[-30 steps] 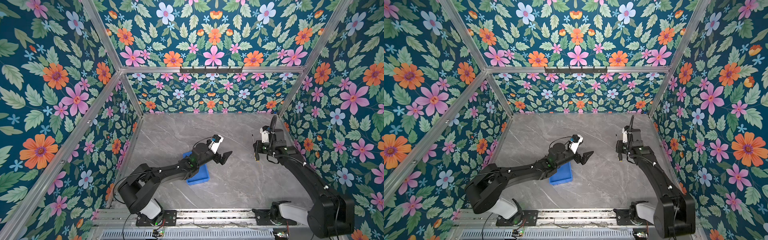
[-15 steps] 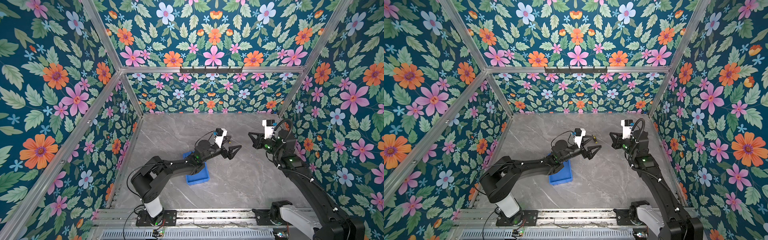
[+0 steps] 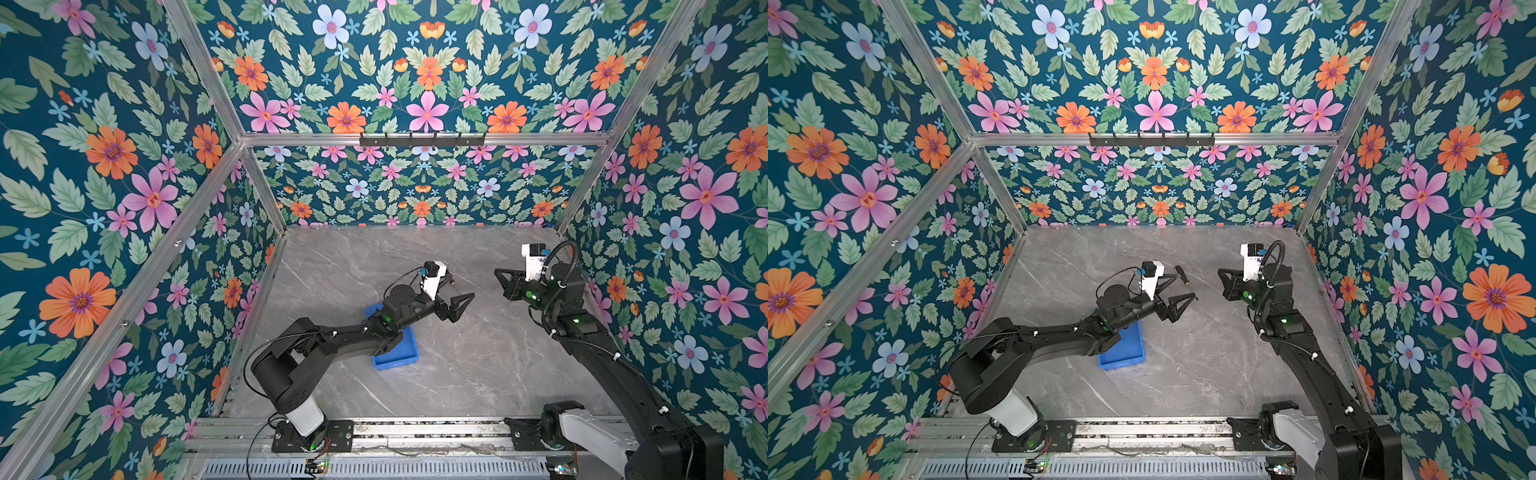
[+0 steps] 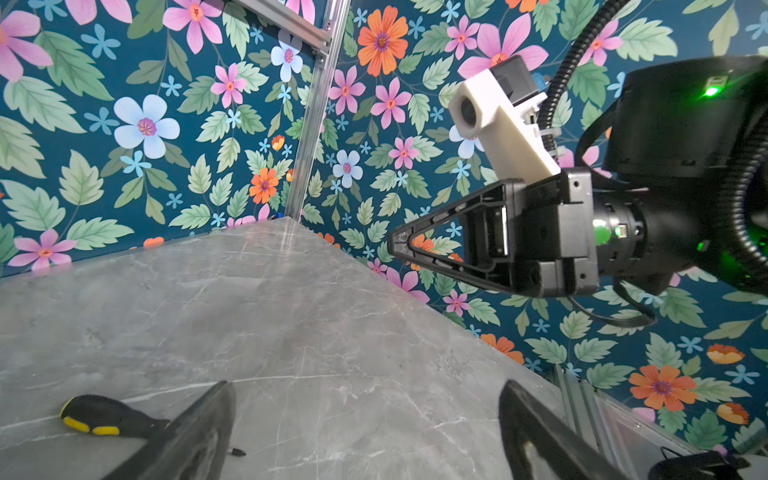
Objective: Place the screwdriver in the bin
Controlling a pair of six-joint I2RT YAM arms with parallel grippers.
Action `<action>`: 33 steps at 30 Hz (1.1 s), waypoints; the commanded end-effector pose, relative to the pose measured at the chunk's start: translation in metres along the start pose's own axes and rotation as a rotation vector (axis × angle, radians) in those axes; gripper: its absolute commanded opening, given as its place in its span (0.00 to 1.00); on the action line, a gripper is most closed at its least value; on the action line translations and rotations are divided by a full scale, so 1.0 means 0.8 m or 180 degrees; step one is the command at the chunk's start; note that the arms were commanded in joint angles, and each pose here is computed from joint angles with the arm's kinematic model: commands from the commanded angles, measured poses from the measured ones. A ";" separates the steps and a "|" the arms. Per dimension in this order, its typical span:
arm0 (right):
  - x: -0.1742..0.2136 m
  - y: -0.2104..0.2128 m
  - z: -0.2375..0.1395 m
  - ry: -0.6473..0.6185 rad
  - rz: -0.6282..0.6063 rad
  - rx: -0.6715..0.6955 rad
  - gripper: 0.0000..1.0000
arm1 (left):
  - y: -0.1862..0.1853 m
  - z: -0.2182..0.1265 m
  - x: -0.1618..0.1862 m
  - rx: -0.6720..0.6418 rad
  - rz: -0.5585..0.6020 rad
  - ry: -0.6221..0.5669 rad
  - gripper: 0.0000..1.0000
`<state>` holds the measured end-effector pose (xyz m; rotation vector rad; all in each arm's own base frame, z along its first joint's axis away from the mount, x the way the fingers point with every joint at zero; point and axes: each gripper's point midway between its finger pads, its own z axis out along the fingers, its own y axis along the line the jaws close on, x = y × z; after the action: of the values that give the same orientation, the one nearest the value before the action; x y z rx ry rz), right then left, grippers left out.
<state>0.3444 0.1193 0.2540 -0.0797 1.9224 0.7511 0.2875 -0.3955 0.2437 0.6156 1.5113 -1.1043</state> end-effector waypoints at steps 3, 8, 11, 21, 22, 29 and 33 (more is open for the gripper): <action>0.015 -0.020 0.012 0.0165 -0.0152 0.0184 0.35 | 0.016 -0.015 0.001 -0.0137 0.0112 0.0036 1.00; 0.031 -0.039 0.031 0.0343 -0.0193 0.0285 0.60 | 0.031 -0.032 0.005 -0.0313 0.0204 0.0113 1.00; 0.036 -0.058 0.035 0.0392 -0.0264 0.0500 0.76 | 0.042 -0.043 0.007 -0.0479 0.0315 0.0200 1.00; 0.042 -0.139 -0.002 0.0231 -0.0297 0.1339 0.96 | 0.148 -0.160 -0.022 -0.1661 0.0506 0.0175 1.00; 0.044 -0.144 -0.006 0.0222 -0.0247 0.1364 0.96 | 0.157 -0.172 -0.025 -0.1756 0.0501 0.0177 1.00; 0.069 -0.150 -0.002 0.0418 -0.0166 0.1297 0.96 | 0.199 -0.234 -0.028 -0.2275 0.0472 0.0265 1.00; 0.078 -0.140 0.016 0.0578 -0.0164 0.1114 0.96 | 0.214 -0.252 -0.020 -0.2491 0.0391 0.0330 1.00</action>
<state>0.3620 0.0406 0.1413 0.0710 2.1997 0.3240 0.3435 -0.1515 0.2067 0.2399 1.7607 -0.3709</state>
